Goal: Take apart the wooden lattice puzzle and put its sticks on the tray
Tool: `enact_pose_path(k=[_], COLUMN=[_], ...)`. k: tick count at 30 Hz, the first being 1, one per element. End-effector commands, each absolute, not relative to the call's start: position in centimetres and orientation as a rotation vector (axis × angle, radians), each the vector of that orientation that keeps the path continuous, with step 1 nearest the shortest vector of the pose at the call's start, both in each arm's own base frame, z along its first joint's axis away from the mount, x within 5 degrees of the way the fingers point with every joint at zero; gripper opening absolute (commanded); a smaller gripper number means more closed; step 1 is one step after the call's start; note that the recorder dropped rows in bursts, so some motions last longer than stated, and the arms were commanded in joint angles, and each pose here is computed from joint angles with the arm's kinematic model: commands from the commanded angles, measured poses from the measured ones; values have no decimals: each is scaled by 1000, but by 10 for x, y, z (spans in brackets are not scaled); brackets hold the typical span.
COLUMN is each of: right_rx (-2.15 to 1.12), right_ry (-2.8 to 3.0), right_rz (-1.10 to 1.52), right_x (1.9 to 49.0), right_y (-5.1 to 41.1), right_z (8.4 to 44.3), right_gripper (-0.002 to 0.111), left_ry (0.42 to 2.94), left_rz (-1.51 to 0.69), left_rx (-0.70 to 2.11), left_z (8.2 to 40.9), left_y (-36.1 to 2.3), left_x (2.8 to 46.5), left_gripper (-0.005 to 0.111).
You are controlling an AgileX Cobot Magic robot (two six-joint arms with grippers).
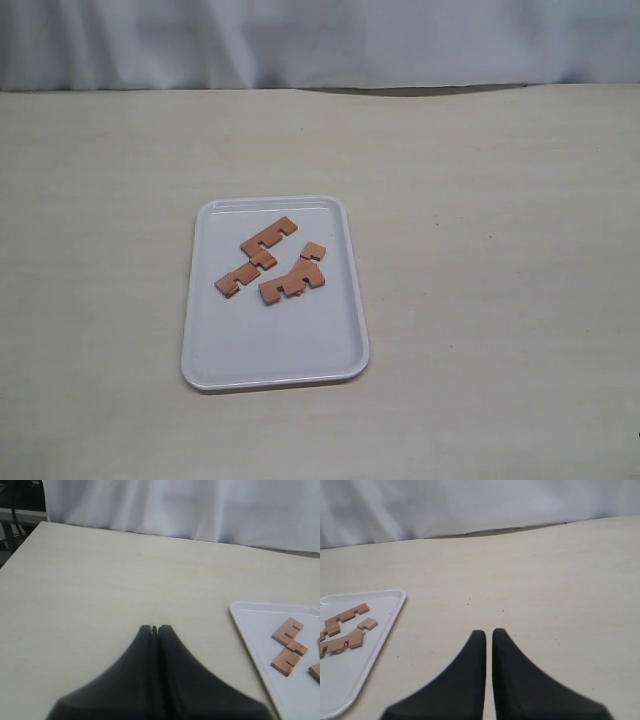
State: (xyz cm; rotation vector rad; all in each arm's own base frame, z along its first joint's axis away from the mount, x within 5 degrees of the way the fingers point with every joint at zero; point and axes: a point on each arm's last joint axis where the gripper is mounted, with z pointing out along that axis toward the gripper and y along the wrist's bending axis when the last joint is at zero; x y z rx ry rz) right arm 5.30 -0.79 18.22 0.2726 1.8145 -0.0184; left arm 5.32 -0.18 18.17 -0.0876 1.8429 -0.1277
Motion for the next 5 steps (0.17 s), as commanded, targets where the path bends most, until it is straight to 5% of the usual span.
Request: enact_pose_path(k=[1,5], right_rx=[266,266], right_ry=[1809,1809], right_rz=[-21,-21], right_x=[53,53], right_y=[-8,-8], right_z=[182,182], right_gripper=[4,4], left_ry=[1837,1837], left_rz=[-125,-125], left_rx=[-74,-74], left_z=[181,181], left_y=[-2,-2], left_x=[53,53], left_gripper=[0,0])
